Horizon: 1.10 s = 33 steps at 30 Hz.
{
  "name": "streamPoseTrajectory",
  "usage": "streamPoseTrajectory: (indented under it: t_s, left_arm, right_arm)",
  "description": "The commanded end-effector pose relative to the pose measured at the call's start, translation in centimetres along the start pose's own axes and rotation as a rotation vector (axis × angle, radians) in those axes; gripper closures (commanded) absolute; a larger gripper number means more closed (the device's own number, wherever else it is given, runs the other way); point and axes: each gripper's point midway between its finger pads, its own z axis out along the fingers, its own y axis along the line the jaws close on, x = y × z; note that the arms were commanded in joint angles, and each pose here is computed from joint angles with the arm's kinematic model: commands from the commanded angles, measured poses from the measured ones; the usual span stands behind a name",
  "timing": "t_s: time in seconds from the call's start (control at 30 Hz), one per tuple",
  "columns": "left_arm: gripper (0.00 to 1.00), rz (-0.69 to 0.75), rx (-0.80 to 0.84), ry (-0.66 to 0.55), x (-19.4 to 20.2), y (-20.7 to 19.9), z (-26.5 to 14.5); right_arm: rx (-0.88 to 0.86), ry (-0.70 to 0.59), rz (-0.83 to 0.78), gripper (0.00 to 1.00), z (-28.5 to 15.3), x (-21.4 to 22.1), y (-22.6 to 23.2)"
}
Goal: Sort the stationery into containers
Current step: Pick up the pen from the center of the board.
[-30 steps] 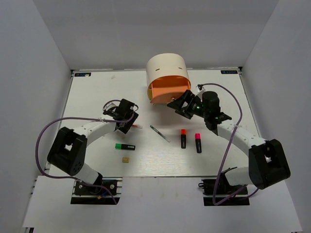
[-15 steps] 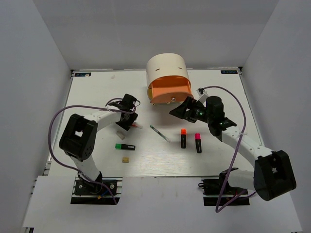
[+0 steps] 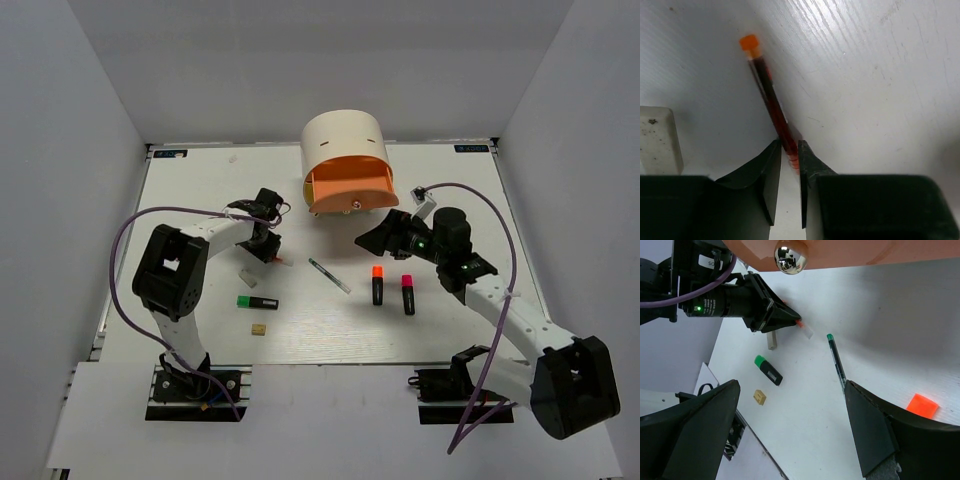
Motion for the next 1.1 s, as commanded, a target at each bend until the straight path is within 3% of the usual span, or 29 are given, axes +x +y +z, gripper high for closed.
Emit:
streamPoseTrajectory:
  t_s: [0.0,0.1,0.27,0.43,0.73,0.8,0.93,0.97,1.07]
  left_arm:
    - [0.7,0.051,-0.069,0.042,1.0,1.7,0.9]
    - [0.73,0.086,-0.081,0.067,1.5,2.2,1.0]
    - [0.87,0.137,-0.066,0.086,1.7,1.9,0.8]
    - [0.96,0.193,0.026,0.05,0.8,0.2,-1.3]
    - [1.0,0.282,0.304,-0.109,-2.5,-3.1,-8.8]
    - [1.0,0.297,0.437,-0.174,-3.8,-4.5,-12.1]
    - [1.0,0.408,0.7,-0.313,-5.3,-6.8,-18.2]
    - [1.0,0.495,0.78,-0.343,-5.1,-7.4,-19.7]
    - [1.0,0.599,0.992,-0.441,-5.3,-9.5,-24.5]
  right_arm:
    - [-0.011,-0.012,-0.07,0.09,-0.7,-0.4,0.2]
    - [-0.015,-0.015,-0.097,0.09,-1.1,-0.5,0.2]
    - [-0.044,-0.014,-0.138,0.09,-1.5,-0.3,0.7]
    - [-0.068,-0.013,-0.201,0.09,-2.1,0.1,0.9]
    - [-0.184,0.063,-0.371,0.09,-2.7,2.3,1.5]
    - [-0.21,0.072,-0.399,0.09,-2.8,2.6,1.6]
    - [-0.268,0.091,-0.466,0.44,-2.9,3.2,2.1]
    - [-0.277,0.094,-0.51,0.65,-2.9,3.4,1.9]
    - [-0.308,0.104,-0.579,0.95,-2.9,3.7,1.9]
